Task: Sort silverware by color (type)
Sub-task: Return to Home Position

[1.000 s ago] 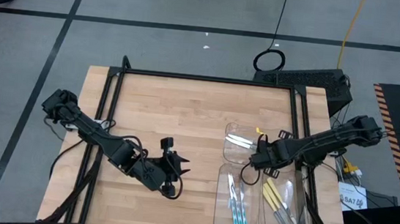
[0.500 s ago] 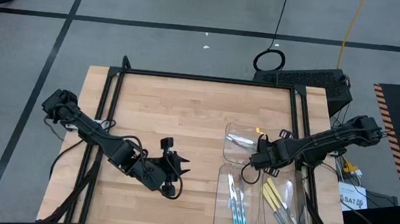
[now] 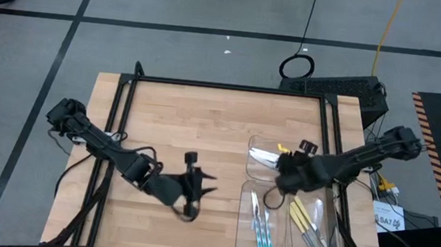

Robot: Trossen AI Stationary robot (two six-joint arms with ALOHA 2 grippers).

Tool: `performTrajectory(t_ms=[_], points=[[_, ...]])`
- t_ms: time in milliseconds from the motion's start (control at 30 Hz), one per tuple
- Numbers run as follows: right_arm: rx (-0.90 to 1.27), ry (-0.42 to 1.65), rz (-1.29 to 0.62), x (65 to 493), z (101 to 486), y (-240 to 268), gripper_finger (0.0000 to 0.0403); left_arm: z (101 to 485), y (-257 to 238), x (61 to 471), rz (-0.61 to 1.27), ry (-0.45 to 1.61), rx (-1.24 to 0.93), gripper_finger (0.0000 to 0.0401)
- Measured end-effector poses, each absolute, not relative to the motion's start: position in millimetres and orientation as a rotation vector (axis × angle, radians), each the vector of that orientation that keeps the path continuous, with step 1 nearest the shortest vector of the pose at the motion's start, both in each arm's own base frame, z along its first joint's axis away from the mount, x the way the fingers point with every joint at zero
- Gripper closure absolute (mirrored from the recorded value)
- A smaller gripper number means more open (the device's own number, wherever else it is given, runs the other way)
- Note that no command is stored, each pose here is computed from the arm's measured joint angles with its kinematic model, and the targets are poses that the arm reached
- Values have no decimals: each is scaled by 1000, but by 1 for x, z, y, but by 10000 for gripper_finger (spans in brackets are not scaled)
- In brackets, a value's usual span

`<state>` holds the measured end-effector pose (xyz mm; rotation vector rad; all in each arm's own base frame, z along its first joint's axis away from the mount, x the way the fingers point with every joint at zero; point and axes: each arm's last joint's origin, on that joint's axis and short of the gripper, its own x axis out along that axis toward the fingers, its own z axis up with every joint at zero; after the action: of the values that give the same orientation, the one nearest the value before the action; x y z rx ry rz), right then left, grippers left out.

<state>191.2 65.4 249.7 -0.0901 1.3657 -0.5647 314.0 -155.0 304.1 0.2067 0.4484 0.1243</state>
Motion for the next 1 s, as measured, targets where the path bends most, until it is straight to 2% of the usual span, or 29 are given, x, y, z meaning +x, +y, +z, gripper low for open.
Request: performTrajectory(t_ms=[167, 267, 367, 500, 667, 833, 1000], points=[[-225, 1053, -489, 184, 272, 87, 287, 317, -155, 300, 64, 277, 266, 309], [-286, 902, -459, 175, 283, 97, 297, 302, -142, 291, 70, 301, 339, 355], [-344, 776, -424, 167, 291, 105, 313, 296, -131, 280, 25, 232, 368, 391], [-413, 629, -400, 158, 284, 113, 338, 287, -118, 267, 44, 135, 354, 394], [-495, 586, -345, 151, 242, 116, 361, 289, -108, 266, 165, 162, 257, 394], [-512, 548, -313, 147, 207, 112, 377, 280, -99, 269, 197, 273, 300, 394], [-509, 515, -292, 136, 184, 102, 393, 280, -93, 271, 224, 274, 255, 395]])
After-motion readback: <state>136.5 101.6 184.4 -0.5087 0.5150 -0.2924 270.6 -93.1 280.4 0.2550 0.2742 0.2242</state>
